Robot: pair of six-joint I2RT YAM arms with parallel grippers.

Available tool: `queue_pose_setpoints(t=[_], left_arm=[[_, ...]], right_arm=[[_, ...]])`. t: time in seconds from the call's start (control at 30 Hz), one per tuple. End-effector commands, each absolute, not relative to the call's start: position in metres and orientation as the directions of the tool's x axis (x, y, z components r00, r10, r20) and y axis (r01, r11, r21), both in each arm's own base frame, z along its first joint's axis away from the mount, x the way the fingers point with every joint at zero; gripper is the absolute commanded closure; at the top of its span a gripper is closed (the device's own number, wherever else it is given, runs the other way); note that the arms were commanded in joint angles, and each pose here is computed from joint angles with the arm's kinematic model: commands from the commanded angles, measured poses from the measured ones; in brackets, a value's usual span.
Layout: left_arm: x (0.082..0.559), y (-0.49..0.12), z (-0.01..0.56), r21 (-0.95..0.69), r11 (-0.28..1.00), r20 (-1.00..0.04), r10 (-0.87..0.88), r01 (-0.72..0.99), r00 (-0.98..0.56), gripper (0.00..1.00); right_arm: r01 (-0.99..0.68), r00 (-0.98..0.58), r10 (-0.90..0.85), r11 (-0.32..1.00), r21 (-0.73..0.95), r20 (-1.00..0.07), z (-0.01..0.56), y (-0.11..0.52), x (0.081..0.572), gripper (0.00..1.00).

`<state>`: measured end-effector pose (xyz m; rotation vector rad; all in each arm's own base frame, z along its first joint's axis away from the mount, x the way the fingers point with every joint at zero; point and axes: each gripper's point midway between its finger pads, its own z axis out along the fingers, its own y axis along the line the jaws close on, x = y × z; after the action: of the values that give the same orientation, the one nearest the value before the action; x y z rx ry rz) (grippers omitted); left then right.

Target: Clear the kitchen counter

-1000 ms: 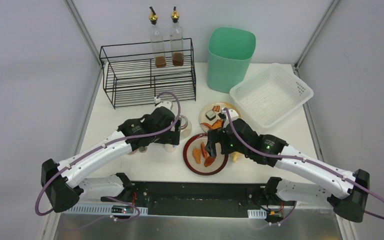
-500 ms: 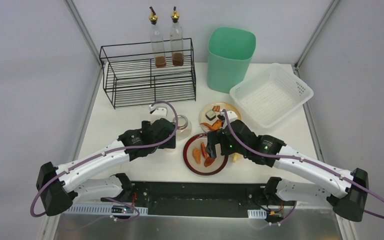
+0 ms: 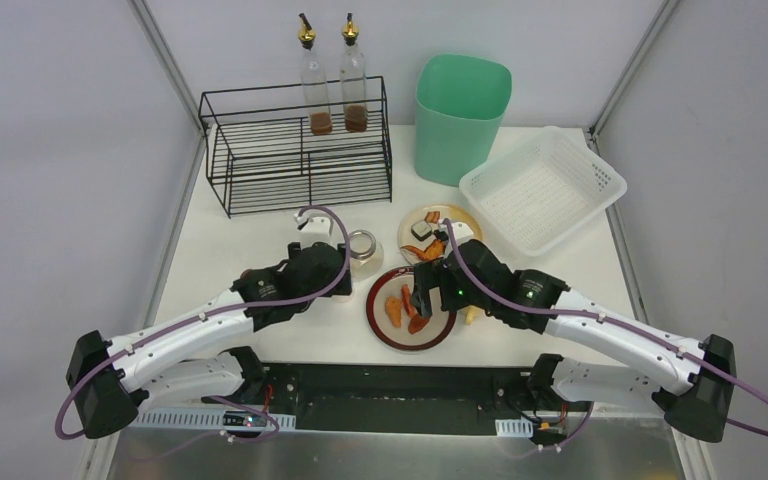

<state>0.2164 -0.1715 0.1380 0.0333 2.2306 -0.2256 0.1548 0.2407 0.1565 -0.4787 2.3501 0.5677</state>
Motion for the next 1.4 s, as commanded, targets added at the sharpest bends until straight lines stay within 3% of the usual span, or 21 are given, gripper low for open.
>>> queue_pose_setpoints(t=[0.0, 0.4, 0.83, 1.17, 1.23, 1.37], left_arm=[[0.224, -0.174, 0.146, -0.164, 0.983, -0.822, -0.087, 0.088, -0.563, 0.34], [0.228, -0.172, 0.152, -0.133, 0.99, -0.879, -0.092, 0.055, -0.467, 0.28], [0.229, -0.179, 0.152, -0.073, 0.996, -0.932, -0.049, 0.054, -0.359, 0.28], [0.231, -0.178, 0.148, -0.039, 0.999, -0.953, -0.029, 0.027, -0.302, 0.42], [0.231, -0.177, 0.151, -0.042, 0.999, -0.957, -0.032, 0.026, -0.288, 0.53], [0.23, -0.183, 0.159, -0.056, 0.997, -0.96, -0.037, 0.061, -0.278, 0.84]], right_arm=[[-0.483, -0.707, -0.175, 0.828, 0.286, -0.685, 0.158, 0.247, 0.155, 0.01], [-0.488, -0.71, -0.178, 0.821, 0.295, -0.681, 0.154, 0.247, 0.153, 0.01], [-0.491, -0.712, -0.178, 0.818, 0.3, -0.679, 0.152, 0.246, 0.151, 0.01], [-0.493, -0.713, -0.175, 0.814, 0.308, -0.679, 0.153, 0.248, 0.15, 0.01], [-0.494, -0.714, -0.18, 0.814, 0.305, -0.677, 0.152, 0.247, 0.15, 0.01], [-0.491, -0.713, -0.178, 0.817, 0.302, -0.678, 0.151, 0.247, 0.151, 0.01]])
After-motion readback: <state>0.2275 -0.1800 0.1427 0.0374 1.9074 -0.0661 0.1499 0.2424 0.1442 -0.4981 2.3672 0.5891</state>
